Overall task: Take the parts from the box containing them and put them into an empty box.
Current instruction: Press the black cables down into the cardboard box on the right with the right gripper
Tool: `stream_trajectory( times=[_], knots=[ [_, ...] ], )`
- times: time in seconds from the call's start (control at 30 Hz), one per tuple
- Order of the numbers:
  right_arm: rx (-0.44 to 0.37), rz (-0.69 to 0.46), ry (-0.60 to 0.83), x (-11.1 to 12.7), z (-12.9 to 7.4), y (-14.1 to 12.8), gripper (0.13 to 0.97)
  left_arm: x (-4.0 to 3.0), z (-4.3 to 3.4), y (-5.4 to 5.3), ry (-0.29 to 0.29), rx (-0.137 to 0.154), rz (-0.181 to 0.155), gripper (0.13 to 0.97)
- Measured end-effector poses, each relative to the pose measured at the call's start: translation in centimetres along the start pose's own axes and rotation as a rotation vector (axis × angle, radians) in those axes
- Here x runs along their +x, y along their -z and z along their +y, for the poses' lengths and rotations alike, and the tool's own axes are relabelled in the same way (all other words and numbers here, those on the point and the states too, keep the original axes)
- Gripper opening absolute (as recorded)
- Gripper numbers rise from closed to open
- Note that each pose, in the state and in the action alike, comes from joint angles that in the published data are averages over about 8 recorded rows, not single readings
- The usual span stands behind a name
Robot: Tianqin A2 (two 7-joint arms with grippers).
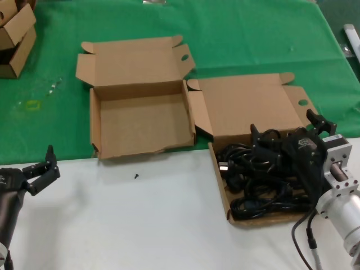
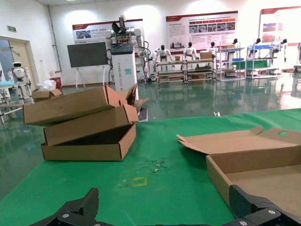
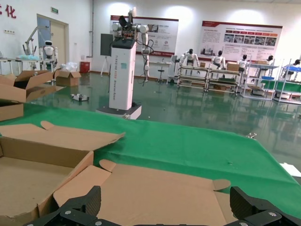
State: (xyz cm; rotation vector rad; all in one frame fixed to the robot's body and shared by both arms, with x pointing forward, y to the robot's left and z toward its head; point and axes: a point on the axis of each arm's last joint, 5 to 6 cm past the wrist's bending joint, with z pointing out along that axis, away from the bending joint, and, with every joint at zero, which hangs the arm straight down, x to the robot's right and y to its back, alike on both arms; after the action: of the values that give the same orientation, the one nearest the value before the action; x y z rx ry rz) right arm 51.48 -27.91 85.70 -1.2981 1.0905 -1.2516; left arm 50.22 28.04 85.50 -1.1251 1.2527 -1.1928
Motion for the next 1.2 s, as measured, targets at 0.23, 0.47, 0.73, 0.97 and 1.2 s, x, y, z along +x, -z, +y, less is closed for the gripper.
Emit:
stream_trajectory(
  times=[0.23, 0.47, 0.73, 0.97, 1.2],
  knots=[
    [0.0, 0.0, 0.0, 0.0, 0.0, 0.0, 0.966, 0.0, 0.0, 0.0, 0.0, 0.0, 0.0, 0.966],
    [0.0, 0.0, 0.0, 0.0, 0.0, 0.0, 0.966, 0.0, 0.0, 0.0, 0.0, 0.0, 0.0, 0.966],
    [0.0, 0.0, 0.0, 0.0, 0.0, 0.0, 0.966, 0.0, 0.0, 0.0, 0.0, 0.0, 0.0, 0.955],
    [0.001, -0.005, 0.002, -0.06, -0.09, -0.03, 0.966, 0.0, 0.0, 0.0, 0.0, 0.0, 0.0, 0.923],
    [0.003, -0.031, 0.036, -0.11, -0.42, 0.04, 0.966, 0.0, 0.0, 0.0, 0.0, 0.0, 0.0, 0.866]
  ],
)
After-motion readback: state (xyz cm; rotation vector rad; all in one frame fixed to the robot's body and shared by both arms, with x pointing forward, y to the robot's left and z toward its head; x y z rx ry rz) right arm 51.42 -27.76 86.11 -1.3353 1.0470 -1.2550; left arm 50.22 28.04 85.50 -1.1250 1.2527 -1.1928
